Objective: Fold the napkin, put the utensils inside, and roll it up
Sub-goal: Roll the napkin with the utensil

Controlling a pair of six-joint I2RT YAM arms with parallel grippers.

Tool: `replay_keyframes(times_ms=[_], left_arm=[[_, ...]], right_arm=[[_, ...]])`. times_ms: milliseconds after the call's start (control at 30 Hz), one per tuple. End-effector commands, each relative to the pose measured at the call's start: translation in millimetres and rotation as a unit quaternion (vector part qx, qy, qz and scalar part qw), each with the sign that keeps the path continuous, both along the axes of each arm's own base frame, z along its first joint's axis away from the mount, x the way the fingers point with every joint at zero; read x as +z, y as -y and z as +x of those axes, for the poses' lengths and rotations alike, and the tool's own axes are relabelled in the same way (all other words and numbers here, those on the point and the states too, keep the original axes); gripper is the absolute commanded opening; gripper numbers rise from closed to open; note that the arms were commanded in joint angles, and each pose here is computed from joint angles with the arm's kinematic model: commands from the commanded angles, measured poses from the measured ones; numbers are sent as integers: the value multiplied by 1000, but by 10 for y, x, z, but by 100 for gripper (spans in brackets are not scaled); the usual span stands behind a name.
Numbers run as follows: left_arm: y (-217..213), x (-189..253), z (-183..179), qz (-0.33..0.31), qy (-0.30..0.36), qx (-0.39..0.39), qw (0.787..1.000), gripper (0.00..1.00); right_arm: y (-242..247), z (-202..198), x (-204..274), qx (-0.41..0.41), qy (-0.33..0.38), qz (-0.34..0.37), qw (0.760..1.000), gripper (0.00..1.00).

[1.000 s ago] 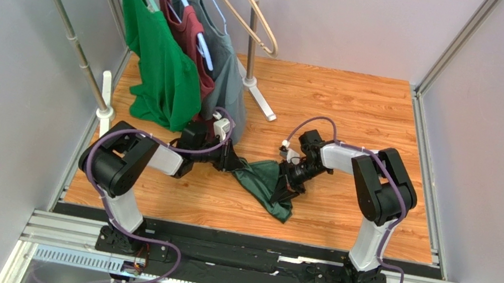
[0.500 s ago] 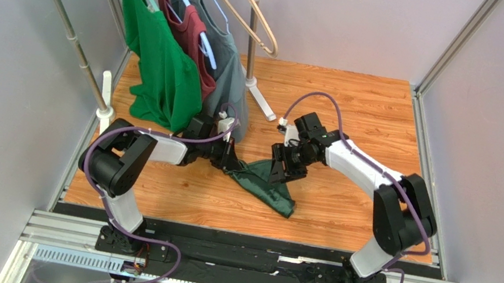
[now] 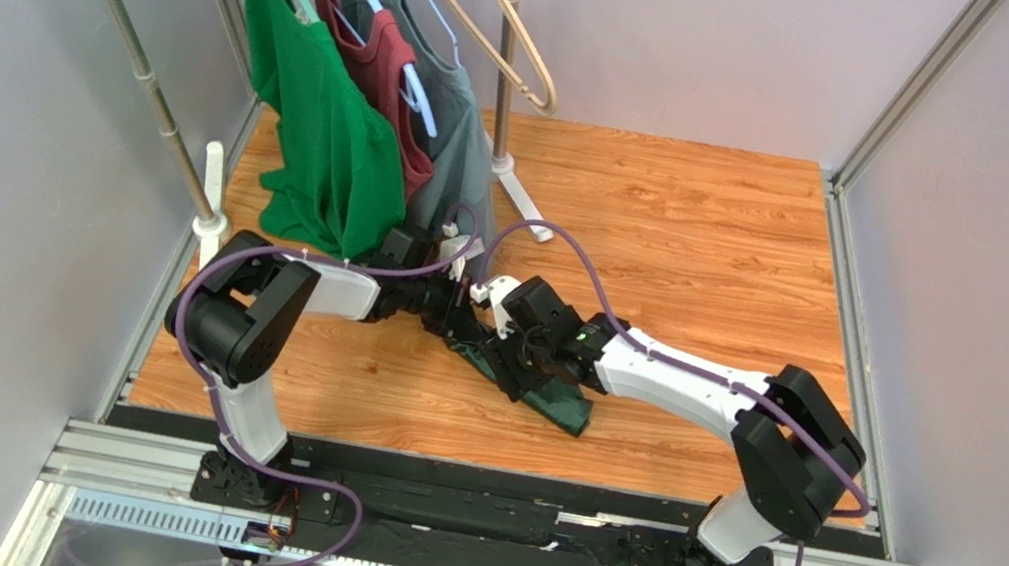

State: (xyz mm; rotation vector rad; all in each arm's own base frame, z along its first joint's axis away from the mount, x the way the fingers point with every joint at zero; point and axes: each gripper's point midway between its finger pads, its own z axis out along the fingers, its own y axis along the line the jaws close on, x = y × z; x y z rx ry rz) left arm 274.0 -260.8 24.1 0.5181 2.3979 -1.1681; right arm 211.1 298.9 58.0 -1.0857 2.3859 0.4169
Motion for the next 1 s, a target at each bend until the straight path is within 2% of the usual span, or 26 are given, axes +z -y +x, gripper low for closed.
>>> replay_keyframes(times_ms=[0,333,400,467,500,600,733,967], left_arm=[[-60,-139,-77,25,-25,-5,999,0],[-3,-82,-74,6,-21,-18,1000,0],[26,-28,-86,-6,-20,-25,999,0],[40,49,-63,-12,-10,-23,1000,9],[40,80,-42,-12,-9,-16,1000,31],[9,249,61,-6,13,15,1000,65],[-94,420,168,16,36,60,997,77],[-322,487,200,55,69,116,989,79]], right_arm=[[-130,111,-62,31,57,-18,998,54],[1,158,-336,11,58,-70,996,53],[28,157,-428,6,47,-89,995,50],[102,108,-554,-5,23,-113,993,42],[104,63,-591,-1,7,-114,993,35],[162,-63,-649,-6,-33,-116,993,23],[263,-243,-648,-9,-88,-115,989,13],[222,-426,-604,11,-146,-85,985,9]])
